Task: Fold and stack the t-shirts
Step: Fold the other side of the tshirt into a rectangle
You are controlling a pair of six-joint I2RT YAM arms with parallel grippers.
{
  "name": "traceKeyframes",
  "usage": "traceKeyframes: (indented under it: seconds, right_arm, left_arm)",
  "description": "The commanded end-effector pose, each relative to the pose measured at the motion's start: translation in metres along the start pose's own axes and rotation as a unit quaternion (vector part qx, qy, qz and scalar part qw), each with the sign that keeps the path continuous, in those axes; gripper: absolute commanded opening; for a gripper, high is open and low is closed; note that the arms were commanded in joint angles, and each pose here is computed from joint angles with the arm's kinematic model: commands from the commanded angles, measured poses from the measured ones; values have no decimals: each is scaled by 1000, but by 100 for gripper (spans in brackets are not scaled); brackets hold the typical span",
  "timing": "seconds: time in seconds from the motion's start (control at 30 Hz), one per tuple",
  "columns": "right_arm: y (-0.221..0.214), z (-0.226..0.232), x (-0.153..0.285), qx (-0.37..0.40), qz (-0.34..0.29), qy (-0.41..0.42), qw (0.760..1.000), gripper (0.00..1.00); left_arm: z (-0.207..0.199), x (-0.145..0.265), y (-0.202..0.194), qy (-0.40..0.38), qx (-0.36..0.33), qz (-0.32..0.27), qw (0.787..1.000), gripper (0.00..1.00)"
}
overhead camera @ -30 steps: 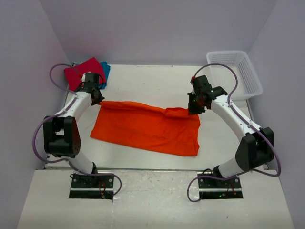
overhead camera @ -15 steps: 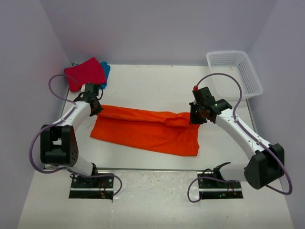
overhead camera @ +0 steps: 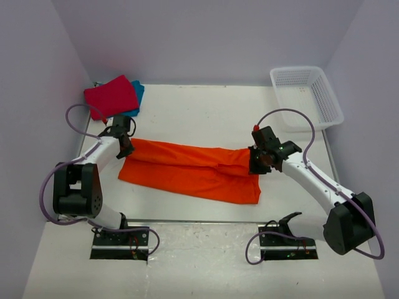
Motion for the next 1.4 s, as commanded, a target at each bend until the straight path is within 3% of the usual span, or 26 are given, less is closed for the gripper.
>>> traceKeyframes:
  seconds: [0.0,0.17,0.27,0.3,0.33,0.43,0.53,0.63,0.83,1.13,1.27,1.37]
  right_arm:
    - [0,5,3,-10,-24,9,1000,0]
    - [-6,11,6,-23,-20,16,999,0]
    - [-10,17,6,-27,-17,31,999,0]
    - [-14,17,5,-28,-13,31,999,0]
    - [-15,18,5,-29,-11,33,999,0]
    - [-21,20,6,-33,-6,33,999,0]
    - [-26,23,10,-38,2,37,999,0]
    - [-32,26,12,-46,9,44,998,2]
    - [-45,24,11,-65,28,26,997,20]
    - [-42,27,41,-67,-23,36,997,23]
    - [-25,35,41,-54,-61,60,995,28]
    - [-7,36,26,-29,-39,35,998,28]
  left_arm:
    - [4,-4,3,15,20,-16,1000,0]
    - [6,-5,-1,23,34,-12,999,4]
    - [1,-6,-5,11,39,2,999,23]
    - [0,-5,-5,10,43,4,999,38]
    - [2,-3,-6,13,47,6,999,46]
    - [5,12,2,13,83,-14,996,64]
    - [-5,39,20,-33,122,-51,991,65]
    - [-30,60,33,-102,110,-56,987,66]
    - [-46,61,27,-102,87,-42,990,63]
    - [-53,48,19,-99,69,-38,992,60]
    - [-60,44,13,-108,58,-31,992,54]
    - [-66,40,3,-114,46,-24,992,37]
Point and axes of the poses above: each gripper's point midway between its finger pads, its own x axis back along the fingers, its own z axis along the line the jaws close on, y = z × x, the point moved 2 cm from there along x, back along the fingers, and after that the axes turned 15 degrees about x, right-handed, at the moved point
